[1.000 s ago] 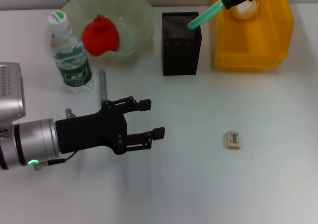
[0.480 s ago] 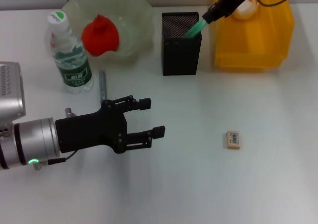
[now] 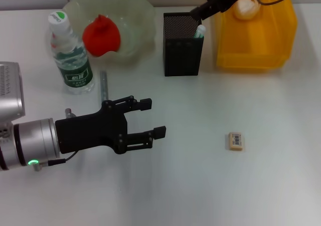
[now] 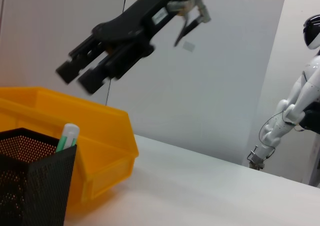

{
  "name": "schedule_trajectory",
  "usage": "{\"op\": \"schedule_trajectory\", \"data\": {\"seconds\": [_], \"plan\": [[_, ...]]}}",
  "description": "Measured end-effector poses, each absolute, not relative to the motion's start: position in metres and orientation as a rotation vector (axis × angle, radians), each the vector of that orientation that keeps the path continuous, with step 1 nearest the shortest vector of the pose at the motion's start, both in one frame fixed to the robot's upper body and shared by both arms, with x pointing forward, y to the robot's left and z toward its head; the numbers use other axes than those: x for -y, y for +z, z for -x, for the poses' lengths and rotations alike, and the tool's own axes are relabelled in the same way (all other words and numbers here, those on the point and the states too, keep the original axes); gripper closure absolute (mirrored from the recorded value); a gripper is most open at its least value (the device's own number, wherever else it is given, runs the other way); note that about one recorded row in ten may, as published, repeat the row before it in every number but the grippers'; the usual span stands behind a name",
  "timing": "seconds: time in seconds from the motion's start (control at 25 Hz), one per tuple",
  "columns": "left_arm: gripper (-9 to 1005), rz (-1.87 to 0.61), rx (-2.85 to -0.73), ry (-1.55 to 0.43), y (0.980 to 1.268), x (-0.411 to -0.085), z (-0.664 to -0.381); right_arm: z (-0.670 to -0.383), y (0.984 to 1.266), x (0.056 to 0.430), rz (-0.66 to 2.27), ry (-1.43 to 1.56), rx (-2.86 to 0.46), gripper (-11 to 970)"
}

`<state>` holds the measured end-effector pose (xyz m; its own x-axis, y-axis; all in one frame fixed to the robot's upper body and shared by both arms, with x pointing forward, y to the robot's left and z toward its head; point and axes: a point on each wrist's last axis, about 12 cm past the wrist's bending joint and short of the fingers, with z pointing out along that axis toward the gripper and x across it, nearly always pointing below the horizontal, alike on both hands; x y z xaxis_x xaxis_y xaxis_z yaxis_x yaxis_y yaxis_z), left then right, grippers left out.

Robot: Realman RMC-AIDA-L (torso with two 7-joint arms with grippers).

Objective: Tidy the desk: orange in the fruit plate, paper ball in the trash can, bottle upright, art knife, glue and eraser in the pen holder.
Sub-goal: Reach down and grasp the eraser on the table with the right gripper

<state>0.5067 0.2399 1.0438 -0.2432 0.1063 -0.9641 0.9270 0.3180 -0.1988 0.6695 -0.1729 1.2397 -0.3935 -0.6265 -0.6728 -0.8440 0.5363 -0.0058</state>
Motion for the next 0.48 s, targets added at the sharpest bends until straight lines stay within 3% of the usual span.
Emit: {"op": "schedule_trajectory", "data": {"seconds": [0.32,0.48], "plan": [[211,-0.955,-1.609,-1.046,1.046,-0.242,-0.510,-0.624,1.241,0.208,1.353,0.775,-2.030,251],[212,-0.950,-1.607,-1.038,1.047,-0.244,-0.511,-0.611,1.226,0.214,1.493,0.762,-2.111,252]]}}
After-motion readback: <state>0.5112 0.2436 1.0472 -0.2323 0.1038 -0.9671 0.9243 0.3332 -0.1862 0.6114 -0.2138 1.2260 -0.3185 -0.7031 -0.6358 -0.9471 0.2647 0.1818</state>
